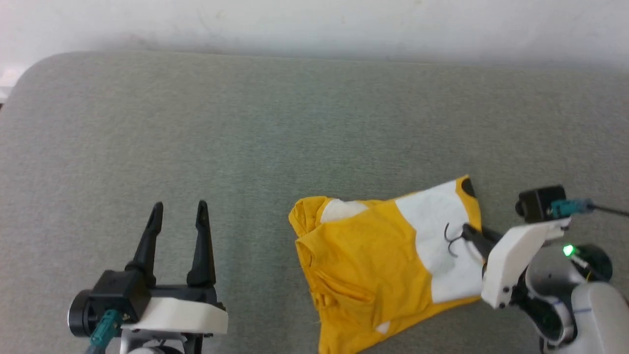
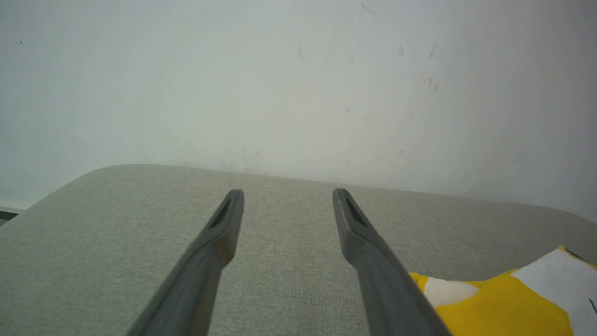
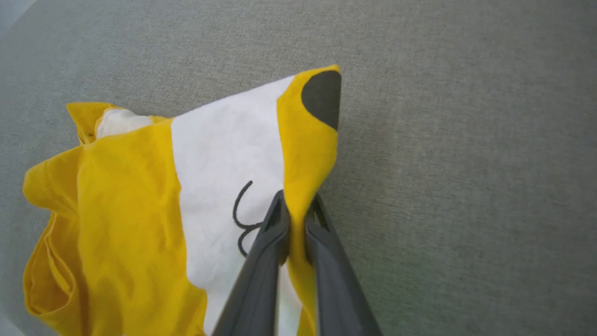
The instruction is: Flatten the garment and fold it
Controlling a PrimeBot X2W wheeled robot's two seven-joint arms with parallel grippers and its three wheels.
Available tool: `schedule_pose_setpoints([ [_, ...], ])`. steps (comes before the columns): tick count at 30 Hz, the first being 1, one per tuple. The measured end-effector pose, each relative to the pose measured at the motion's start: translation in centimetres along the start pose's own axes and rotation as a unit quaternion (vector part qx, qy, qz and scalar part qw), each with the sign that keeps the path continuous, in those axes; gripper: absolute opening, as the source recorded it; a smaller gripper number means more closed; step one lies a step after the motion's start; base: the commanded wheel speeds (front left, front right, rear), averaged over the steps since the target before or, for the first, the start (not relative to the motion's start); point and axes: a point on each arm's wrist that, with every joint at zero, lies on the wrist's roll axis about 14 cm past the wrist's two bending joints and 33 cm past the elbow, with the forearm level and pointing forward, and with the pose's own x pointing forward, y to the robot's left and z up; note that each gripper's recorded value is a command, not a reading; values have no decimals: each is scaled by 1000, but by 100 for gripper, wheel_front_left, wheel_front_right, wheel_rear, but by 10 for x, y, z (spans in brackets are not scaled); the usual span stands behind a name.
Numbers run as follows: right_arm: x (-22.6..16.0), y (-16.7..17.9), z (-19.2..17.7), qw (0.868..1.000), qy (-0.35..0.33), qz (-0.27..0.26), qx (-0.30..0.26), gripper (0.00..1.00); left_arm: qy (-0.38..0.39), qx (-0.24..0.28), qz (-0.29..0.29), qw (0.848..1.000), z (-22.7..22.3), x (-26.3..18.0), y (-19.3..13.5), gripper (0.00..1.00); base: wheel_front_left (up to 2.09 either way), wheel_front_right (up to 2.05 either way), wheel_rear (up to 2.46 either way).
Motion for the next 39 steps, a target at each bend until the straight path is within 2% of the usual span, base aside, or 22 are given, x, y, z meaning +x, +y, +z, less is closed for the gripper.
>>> schedule_pose_setpoints([
  [9,-15,-58,52,995,-19,-72,-65,0,-5,3,-50,999,1,28,-30,100,0,0,0],
  [20,-46,-158,107,971,-16,-203,-122,0,-17,11,-96,995,-8,72,-61,100,0,0,0],
  [30,-59,-231,113,948,5,-291,-127,0,-35,24,-132,990,-28,111,-87,100,0,0,0],
  [39,-63,-295,95,919,41,-369,-135,0,-58,36,-144,987,-55,132,-99,100,0,0,0],
])
